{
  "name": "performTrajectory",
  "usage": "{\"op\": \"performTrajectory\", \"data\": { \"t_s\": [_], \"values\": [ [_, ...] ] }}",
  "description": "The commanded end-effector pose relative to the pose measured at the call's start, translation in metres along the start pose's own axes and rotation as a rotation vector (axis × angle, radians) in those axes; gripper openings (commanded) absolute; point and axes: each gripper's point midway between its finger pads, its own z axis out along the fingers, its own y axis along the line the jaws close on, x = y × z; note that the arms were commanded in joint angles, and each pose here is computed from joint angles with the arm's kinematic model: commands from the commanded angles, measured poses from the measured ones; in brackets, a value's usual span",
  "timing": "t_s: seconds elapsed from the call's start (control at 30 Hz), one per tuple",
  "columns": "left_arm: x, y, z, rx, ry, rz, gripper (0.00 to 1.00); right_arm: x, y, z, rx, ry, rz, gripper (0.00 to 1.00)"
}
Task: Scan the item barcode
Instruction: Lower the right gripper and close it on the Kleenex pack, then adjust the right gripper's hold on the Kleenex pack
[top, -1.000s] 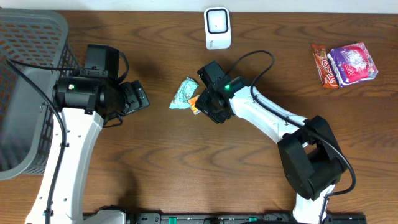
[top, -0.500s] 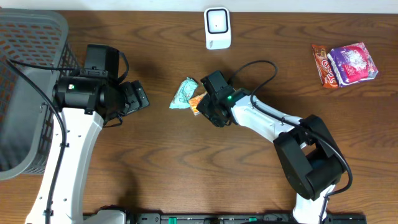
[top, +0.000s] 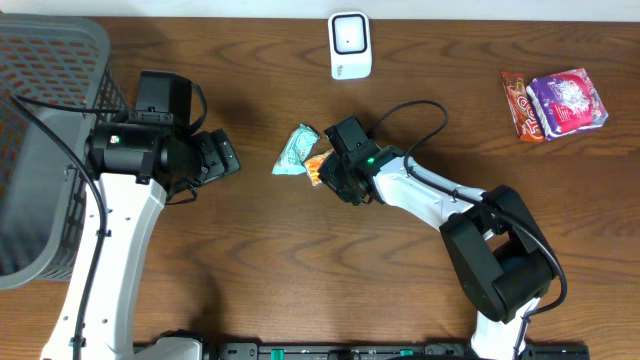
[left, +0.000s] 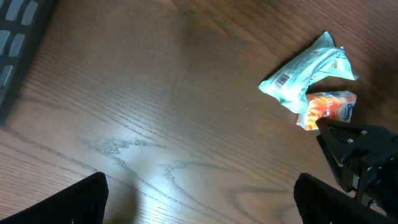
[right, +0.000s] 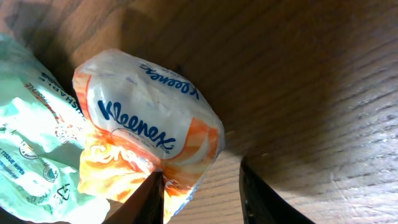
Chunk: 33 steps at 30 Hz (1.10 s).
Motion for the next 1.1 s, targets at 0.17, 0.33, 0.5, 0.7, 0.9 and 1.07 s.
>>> {"op": "performTrajectory", "data": {
  "t_s": [0.17, 0.33, 0.5, 0.7, 0.9, 1.07],
  "values": [
    [-0.001, 0.004, -0.001, -0.012, -0.007, 0.001, 0.95, -0.009, 0.004, 0.004, -0.068, 0.039, 0.033, 0.39],
    [-0.001, 0.004, -0.001, -0.012, -0.007, 0.001, 0.95, -0.011, 0.009, 0.004, -0.087, 0.028, 0.029, 0.42],
    [-0.001, 0.004, -0.001, -0.012, -0.007, 0.001, 0.95, -0.012, 0.008, 0.005, -0.076, -0.005, 0.019, 0.43],
    [-0.001, 0.004, -0.001, -0.012, -0.007, 0.001, 0.95, -0.022, 0.007, 0.005, -0.065, -0.059, 0.021, 0.44],
    [-0.001, 0.004, -0.001, -0.012, -0.007, 0.001, 0.95, -0.025, 0.011, 0.004, -0.076, -0.086, -0.036, 0.47],
    [-0.001, 0.004, -0.001, -0.012, -0.007, 0.001, 0.95, -0.023, 0.01, 0.005, -0.06, -0.105, -0.154, 0.52]
  ]
}}
